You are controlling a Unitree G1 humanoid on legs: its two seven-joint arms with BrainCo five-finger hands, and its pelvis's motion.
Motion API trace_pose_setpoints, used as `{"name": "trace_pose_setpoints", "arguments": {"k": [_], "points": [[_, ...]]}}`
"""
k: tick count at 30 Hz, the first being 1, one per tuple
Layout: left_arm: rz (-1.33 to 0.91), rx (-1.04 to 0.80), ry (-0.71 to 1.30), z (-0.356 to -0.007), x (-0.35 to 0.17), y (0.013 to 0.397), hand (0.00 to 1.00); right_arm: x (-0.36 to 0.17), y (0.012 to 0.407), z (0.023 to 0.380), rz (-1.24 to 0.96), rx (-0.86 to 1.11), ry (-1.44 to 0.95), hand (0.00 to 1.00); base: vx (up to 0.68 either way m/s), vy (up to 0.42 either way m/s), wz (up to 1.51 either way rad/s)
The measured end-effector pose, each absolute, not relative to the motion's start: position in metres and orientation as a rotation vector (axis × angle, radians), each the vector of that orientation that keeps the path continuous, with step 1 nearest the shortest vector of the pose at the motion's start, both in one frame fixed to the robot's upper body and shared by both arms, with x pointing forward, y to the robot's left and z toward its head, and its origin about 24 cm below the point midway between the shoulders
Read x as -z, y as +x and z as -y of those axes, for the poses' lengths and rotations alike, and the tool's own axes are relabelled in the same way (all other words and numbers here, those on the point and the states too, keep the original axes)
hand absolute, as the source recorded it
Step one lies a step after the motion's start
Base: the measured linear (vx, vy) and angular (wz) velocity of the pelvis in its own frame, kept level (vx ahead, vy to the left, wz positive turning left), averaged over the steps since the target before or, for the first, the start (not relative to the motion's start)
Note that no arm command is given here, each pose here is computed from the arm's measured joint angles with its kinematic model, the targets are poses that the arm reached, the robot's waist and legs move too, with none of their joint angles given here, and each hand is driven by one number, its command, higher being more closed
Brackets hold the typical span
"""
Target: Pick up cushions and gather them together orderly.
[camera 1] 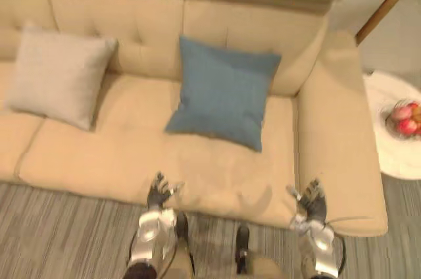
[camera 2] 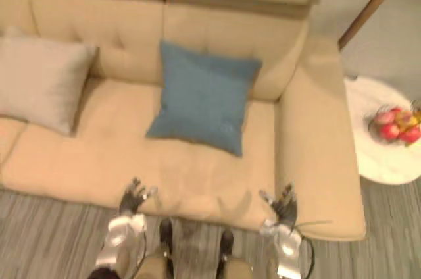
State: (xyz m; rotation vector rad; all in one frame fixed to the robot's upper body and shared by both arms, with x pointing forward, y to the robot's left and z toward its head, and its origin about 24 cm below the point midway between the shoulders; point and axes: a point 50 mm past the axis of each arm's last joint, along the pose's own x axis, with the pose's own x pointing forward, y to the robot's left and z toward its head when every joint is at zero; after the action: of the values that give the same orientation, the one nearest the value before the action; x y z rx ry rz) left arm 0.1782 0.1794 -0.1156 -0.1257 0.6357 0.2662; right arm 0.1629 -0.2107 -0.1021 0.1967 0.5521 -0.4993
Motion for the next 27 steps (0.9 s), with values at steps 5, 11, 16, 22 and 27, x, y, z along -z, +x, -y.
{"name": "trace_pose_setpoints", "arguments": {"k": [5, 11, 16, 22, 27], "points": [[-0.817, -0.268, -0.053, -0.187, 0.14, 0.144, 0.0, 0.135, 0.135, 0.198, -0.78, 0.47, 0.209, 0.0, 0.02, 0.014, 0.12], [-0.866, -0.275, 0.003, -0.199, 0.144, 0.133, 0.0, 0.142, 0.133, 0.198, -0.838, 0.459, 0.202, 0.0, 0.0, 0.025, 0.04], [-0.848, -0.264, 0.016, -0.198, 0.141, 0.143, 0.0, 0.138, 0.151, 0.185, -0.815, 0.425, 0.215, 0.0, -0.01, 0.045, -0.27], [-0.777, -0.29, -0.023, -0.192, 0.132, 0.164, 0.0, 0.124, 0.173, 0.177, -0.731, 0.378, 0.188, 0.0, -0.11, 0.029, -0.26], [-0.753, -0.35, -0.06, -0.199, 0.128, 0.166, 0.0, 0.122, 0.18, 0.175, -0.723, 0.37, 0.186, 0.0, -0.09, -0.105, 0.43]]}}
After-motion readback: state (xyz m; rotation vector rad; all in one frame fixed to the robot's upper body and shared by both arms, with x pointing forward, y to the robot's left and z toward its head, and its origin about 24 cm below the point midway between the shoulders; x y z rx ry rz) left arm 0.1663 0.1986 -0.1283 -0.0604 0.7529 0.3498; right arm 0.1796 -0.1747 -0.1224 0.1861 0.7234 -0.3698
